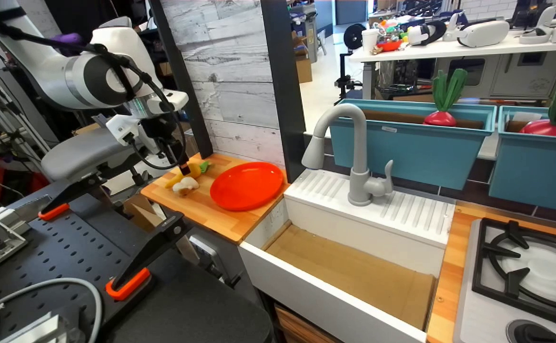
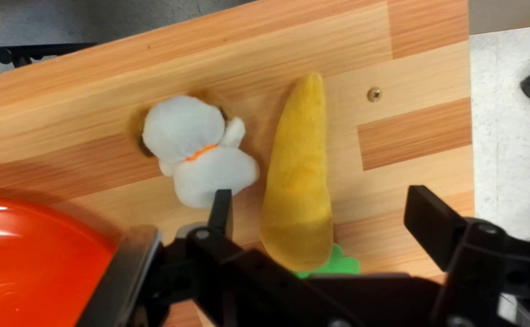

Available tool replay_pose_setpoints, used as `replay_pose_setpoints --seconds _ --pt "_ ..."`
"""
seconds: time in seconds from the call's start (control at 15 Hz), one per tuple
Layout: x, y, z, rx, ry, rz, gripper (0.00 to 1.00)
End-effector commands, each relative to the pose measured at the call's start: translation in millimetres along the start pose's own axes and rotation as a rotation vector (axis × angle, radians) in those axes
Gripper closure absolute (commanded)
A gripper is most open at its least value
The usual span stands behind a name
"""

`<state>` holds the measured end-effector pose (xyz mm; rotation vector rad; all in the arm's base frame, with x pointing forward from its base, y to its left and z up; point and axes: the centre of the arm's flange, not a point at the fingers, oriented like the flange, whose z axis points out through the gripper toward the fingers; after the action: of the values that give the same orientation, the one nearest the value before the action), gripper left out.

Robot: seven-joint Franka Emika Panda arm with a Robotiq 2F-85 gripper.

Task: Move the carrot plush backward

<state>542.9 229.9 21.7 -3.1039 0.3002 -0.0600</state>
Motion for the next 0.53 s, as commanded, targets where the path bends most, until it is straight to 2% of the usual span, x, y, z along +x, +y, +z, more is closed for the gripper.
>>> replay_pose_setpoints --seconds 0.0,0.07,0.47 --pt "9 -10 14 -0.01 0.017 -0.006 0.34" --pt "9 -11 15 -0.009 0.016 -0.008 0.44" --pt "1 -7 2 0.012 -0.019 -0.026 0.88"
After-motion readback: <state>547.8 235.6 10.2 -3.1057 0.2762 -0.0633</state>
